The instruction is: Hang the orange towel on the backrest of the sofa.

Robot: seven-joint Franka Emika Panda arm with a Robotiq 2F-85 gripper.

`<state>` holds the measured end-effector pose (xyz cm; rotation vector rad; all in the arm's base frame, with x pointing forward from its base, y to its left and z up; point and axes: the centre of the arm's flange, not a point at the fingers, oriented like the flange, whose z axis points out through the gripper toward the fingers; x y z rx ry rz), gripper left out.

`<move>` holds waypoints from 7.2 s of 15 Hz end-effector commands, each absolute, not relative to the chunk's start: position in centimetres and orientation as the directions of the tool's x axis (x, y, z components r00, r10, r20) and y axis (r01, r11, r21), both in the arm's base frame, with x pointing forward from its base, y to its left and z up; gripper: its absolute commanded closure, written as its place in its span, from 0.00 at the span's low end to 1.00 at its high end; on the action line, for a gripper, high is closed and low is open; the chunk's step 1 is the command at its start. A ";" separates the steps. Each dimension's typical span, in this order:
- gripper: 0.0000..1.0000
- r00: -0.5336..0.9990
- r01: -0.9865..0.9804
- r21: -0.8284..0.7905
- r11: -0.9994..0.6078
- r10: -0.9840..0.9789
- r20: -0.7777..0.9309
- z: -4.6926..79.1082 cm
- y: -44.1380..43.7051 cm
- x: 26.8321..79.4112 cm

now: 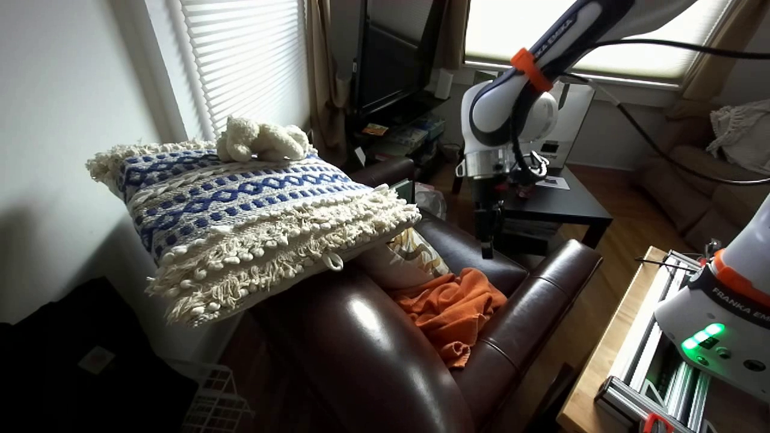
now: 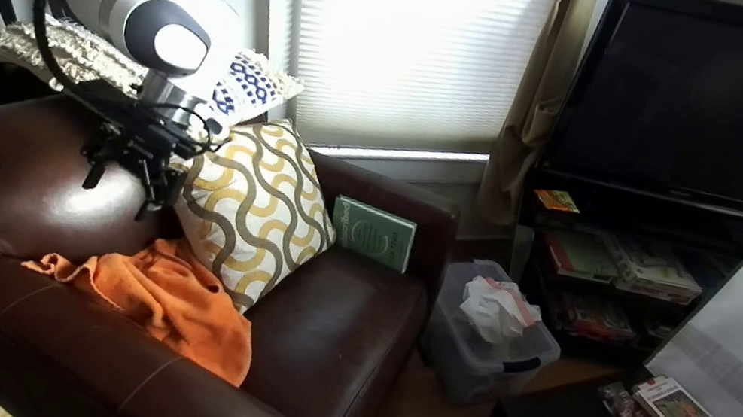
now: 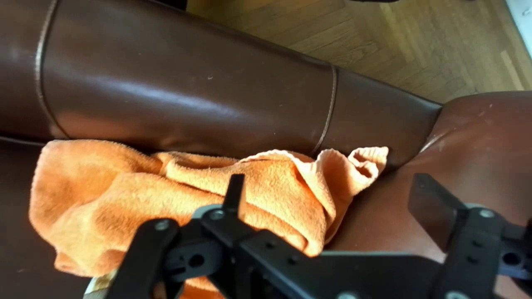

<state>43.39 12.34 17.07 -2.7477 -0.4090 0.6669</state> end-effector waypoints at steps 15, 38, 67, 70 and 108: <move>0.00 0.669 0.614 -0.172 -0.770 0.624 -0.404 -2.6 17.3 45.4; 0.97 0.630 0.646 -0.271 -0.714 0.698 -0.340 -0.7 18.1 44.9; 0.97 0.375 0.900 0.340 -0.274 0.883 -0.281 37.7 43.9 41.9; 0.97 0.229 0.925 0.358 -0.124 0.936 -0.267 41.9 49.8 41.4; 0.64 -0.792 0.061 0.652 0.756 0.434 -0.430 64.1 74.6 41.9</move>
